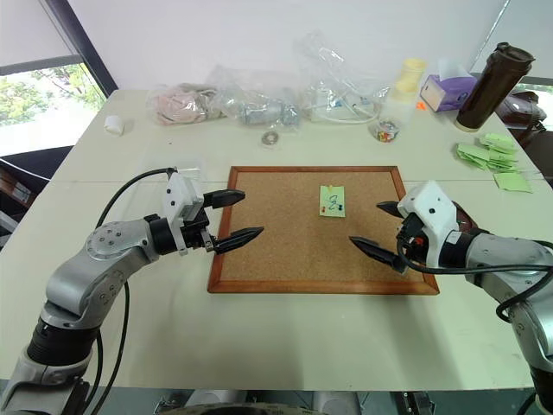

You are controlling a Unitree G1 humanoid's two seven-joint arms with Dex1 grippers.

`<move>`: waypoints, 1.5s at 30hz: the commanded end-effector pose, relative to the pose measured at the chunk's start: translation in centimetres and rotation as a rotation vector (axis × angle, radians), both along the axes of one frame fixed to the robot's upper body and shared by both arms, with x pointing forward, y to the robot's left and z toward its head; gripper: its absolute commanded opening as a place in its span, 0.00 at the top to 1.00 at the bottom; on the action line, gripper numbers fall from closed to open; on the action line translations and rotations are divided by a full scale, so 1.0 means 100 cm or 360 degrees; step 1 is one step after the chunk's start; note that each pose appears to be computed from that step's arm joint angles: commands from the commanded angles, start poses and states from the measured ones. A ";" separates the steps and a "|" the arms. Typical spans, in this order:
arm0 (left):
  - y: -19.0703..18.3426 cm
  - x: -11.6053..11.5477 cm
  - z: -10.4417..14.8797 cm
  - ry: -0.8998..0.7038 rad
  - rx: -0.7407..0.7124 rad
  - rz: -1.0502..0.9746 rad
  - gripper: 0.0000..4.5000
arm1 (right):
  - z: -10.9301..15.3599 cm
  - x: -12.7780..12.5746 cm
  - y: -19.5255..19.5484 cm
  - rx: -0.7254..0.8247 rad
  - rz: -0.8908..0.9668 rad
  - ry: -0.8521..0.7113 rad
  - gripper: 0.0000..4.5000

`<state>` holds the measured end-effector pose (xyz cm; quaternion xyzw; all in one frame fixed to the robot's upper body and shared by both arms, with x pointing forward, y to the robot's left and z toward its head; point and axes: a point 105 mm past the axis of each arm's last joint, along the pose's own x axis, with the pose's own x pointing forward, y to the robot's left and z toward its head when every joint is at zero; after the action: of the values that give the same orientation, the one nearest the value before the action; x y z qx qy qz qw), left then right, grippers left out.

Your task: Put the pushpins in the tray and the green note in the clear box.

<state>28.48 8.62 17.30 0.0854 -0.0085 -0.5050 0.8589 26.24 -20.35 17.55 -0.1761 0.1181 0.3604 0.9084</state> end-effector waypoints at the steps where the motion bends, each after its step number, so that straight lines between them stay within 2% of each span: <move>1: -0.006 -0.003 0.006 -0.0058 -0.0007 -0.0056 0.01 | 0.008 0.001 0.003 -0.0010 0.0032 -0.0063 0.00; 7: -0.010 -0.001 0.005 -0.0086 -0.0005 -0.0084 0.01 | 0.009 0.003 0.004 -0.0013 0.0037 -0.0075 0.00; 8: -0.010 0.000 0.004 -0.0089 -0.0010 -0.0079 0.06 | 0.009 0.003 0.004 -0.0013 0.0039 -0.0077 0.00; 10: -0.015 0.001 -0.005 -0.0103 0.0056 -0.0118 0.20 | 0.009 0.004 0.006 -0.0014 0.0051 -0.0081 0.00; 17: -0.036 0.011 -0.028 -0.0086 0.0066 -0.0120 0.99 | 0.010 0.014 0.014 0.0040 0.0050 -0.0122 0.00; 21: -0.041 0.017 -0.048 -0.0051 0.0089 -0.0086 0.99 | 0.009 0.023 0.020 0.0073 0.0041 -0.0135 0.00; 25: -0.041 0.021 -0.075 -0.0020 0.0158 -0.0049 0.99 | 0.004 0.043 0.024 0.0075 -0.0044 -0.0119 0.00; 32: -0.030 0.025 -0.103 0.0011 0.0271 0.0025 0.99 | -0.010 0.072 0.028 0.0041 -0.0175 -0.0079 0.00; 38: -0.029 0.026 -0.111 0.0039 0.0259 0.0063 0.99 | -0.021 0.103 0.031 0.0032 -0.0333 -0.0053 0.00; 45: -0.029 0.023 -0.113 0.0045 0.0257 0.0072 0.99 | -0.030 0.127 0.036 0.0047 -0.0402 -0.0009 0.00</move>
<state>30.94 5.07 7.94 0.1429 0.0095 -0.4970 0.8558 38.33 -17.13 13.53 -0.1418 0.1509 0.2465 0.9468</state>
